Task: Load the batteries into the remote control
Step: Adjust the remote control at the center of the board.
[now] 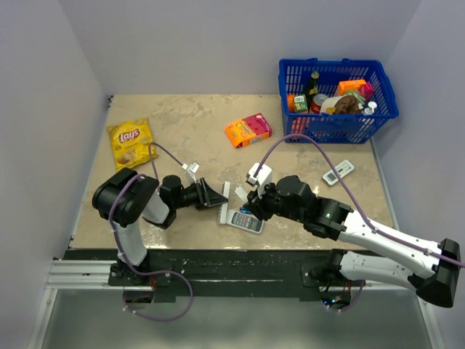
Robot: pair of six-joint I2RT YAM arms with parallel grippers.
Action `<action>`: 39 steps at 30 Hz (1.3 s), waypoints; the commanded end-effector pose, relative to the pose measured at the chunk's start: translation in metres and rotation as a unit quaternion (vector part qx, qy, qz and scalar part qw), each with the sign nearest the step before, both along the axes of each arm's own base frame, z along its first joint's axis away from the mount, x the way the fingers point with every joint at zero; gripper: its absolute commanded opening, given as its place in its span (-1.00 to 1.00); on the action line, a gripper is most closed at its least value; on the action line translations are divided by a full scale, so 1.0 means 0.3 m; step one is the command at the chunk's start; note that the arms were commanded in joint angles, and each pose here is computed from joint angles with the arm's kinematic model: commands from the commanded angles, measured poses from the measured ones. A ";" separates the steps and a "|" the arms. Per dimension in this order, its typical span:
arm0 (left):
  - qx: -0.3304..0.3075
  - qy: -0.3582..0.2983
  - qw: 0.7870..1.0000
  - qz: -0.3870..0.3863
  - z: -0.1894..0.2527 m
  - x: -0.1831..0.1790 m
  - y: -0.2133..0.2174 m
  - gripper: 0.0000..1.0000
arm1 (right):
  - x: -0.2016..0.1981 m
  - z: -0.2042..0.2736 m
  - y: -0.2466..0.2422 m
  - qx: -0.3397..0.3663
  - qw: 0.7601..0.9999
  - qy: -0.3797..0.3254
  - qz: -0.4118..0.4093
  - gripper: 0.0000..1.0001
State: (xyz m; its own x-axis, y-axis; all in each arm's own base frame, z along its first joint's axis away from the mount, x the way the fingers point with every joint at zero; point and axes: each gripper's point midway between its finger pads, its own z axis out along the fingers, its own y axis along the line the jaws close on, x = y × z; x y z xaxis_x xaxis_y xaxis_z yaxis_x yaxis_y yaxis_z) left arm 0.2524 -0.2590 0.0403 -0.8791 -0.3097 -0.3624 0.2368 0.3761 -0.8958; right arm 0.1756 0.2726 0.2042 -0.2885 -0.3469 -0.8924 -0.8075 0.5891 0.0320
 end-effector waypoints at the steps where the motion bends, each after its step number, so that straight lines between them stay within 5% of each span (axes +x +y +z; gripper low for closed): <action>1: 0.033 -0.047 0.998 0.006 0.005 0.047 0.006 -0.33 | -0.001 0.041 -0.003 0.027 1.000 -0.005 -0.006 -0.93; 15: 0.220 -0.038 0.974 0.045 -0.101 0.110 0.131 0.13 | -0.010 0.043 -0.011 0.033 0.999 -0.003 -0.007 -0.93; 18: 0.253 -0.060 0.964 0.059 -0.063 0.138 0.149 0.57 | -0.012 0.045 -0.009 0.034 0.999 -0.004 -0.005 -0.93; 23: 0.339 -0.099 0.933 0.076 0.018 0.156 0.133 0.80 | -0.011 0.043 -0.018 0.033 0.999 -0.004 -0.009 -0.93; 29: 0.429 -0.148 0.888 0.074 0.090 0.143 0.061 0.80 | -0.013 0.049 -0.033 0.038 0.999 -0.005 -0.016 -0.92; 39: 0.510 -0.194 0.837 0.020 0.072 0.079 -0.097 0.40 | -0.020 0.053 -0.065 0.043 0.999 -0.004 -0.031 -0.93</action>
